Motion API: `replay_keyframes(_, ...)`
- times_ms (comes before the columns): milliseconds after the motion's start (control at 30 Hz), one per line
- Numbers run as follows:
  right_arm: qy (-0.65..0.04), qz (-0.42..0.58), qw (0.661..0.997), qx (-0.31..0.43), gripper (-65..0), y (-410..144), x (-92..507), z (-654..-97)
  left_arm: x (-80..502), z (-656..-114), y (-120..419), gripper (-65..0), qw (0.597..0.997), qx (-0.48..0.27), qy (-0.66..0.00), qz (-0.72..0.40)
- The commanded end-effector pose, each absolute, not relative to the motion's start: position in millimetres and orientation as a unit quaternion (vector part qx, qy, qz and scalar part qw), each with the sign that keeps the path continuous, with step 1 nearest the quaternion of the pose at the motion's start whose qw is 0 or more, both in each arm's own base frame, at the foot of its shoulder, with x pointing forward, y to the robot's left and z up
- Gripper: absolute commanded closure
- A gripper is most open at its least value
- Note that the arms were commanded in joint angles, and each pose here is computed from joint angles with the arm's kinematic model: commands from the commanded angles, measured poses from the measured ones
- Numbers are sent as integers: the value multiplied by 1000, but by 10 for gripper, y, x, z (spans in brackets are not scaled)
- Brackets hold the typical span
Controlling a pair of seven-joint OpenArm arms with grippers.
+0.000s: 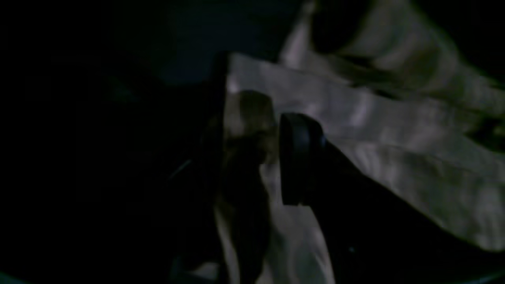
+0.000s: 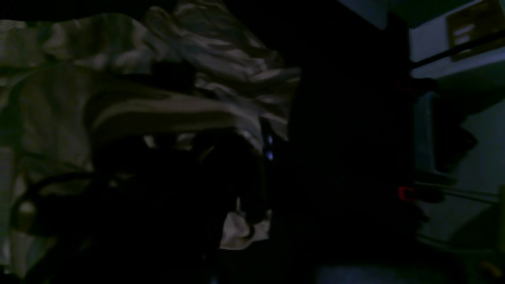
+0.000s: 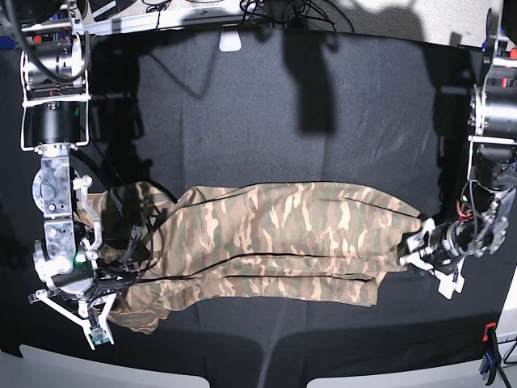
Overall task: Layout the t-shirt on the table in an organized manner, then fold the t-shirt properly
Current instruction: 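Hold both shirt ends and stretch the shirt taut between the grippers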
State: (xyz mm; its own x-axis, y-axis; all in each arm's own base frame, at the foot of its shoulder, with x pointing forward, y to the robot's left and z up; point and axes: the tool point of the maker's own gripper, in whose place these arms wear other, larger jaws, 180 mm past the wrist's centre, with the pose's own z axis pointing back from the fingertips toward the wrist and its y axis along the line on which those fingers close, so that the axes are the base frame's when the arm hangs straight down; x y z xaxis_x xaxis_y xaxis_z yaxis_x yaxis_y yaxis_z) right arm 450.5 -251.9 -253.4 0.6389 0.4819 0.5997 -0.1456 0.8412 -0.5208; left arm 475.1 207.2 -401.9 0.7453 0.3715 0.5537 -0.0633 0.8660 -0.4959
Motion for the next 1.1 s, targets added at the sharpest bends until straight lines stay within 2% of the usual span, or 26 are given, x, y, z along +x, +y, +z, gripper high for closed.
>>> replay_keyframes(0,-414,173,865,-225,0,-2556,4599,-2291,4934,-3720,2080,-220,885,-257,-368,120)
replay_keyframes(133,-415,174,864,-225,0,-2558,4602,-2285,4904,-3570,1885,-220,867,-324,-367,96)
replay_keyframes(500,-416,174,864,-225,0,-2555,4604,-2283,4949,-3556,1937,-219,865,-309,-385,94)
replay_keyframes(567,-416,174,864,-225,0,-2555,4603,-2285,4961,-3572,1976,-183,868,-292,-392,85)
replay_keyframes(700,-416,174,864,-225,0,-2555,4604,-2283,4998,-3567,2036,0,868,-271,-409,76)
replay_keyframes(967,-417,174,863,-225,0,-2553,4607,-2280,5032,-3465,1978,0,853,-292,-427,69)
replay_keyframes(1067,-417,174,863,-225,0,-2554,4607,-2279,4990,-3492,1936,0,862,-297,-407,60)
